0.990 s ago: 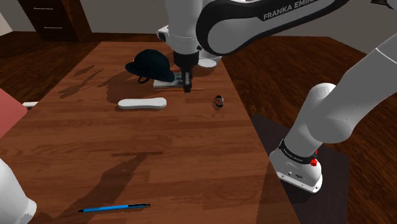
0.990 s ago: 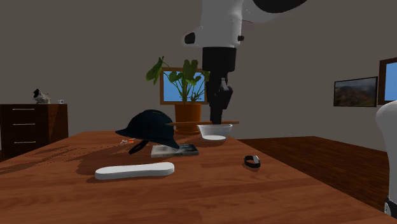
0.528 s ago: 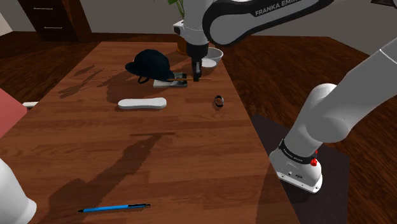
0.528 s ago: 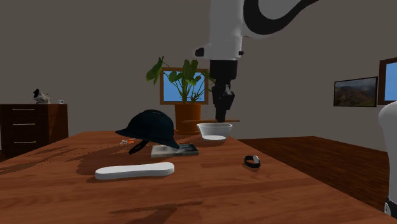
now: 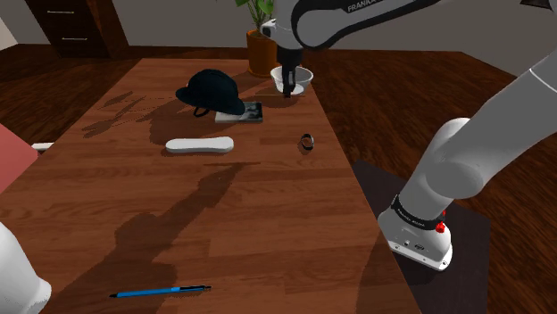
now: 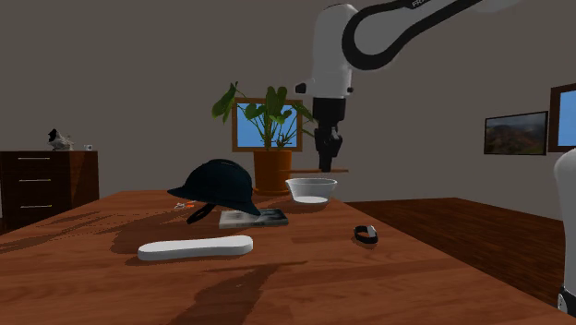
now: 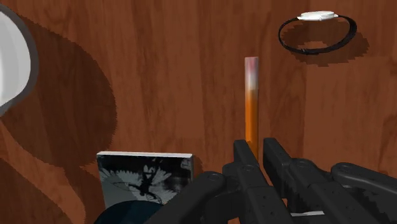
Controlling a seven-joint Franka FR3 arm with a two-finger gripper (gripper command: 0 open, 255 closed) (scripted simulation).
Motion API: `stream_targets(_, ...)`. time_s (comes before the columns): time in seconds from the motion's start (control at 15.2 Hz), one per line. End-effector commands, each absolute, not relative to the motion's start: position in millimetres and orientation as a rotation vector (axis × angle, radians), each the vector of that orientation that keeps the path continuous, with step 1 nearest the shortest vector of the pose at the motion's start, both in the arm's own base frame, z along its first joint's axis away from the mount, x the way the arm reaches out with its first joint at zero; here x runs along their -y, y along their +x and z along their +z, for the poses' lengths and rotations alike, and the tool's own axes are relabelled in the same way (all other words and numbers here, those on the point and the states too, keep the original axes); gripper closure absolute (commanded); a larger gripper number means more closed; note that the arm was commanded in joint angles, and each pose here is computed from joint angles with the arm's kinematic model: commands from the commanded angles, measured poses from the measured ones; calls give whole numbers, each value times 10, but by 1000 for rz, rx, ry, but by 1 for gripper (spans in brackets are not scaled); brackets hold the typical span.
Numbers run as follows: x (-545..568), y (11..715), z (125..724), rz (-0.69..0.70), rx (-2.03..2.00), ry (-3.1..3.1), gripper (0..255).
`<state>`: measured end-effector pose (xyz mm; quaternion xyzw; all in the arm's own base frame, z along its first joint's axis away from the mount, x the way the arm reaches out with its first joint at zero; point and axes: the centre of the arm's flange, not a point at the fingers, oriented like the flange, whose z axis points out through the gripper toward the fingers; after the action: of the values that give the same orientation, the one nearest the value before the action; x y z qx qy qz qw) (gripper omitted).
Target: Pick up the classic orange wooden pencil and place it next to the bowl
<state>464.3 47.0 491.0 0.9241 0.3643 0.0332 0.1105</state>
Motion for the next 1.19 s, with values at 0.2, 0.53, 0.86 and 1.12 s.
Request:
stream_targets(0.2,147,4829,4929,98,-1073,2714,255)
stream_targets(0.53,720,5009,4931,98,-1073,2714,255)
stream_targets(0.86,720,5009,4667,98,-1073,2714,255)
stream_targets(1.12,720,5009,4456,98,-1073,2714,255)
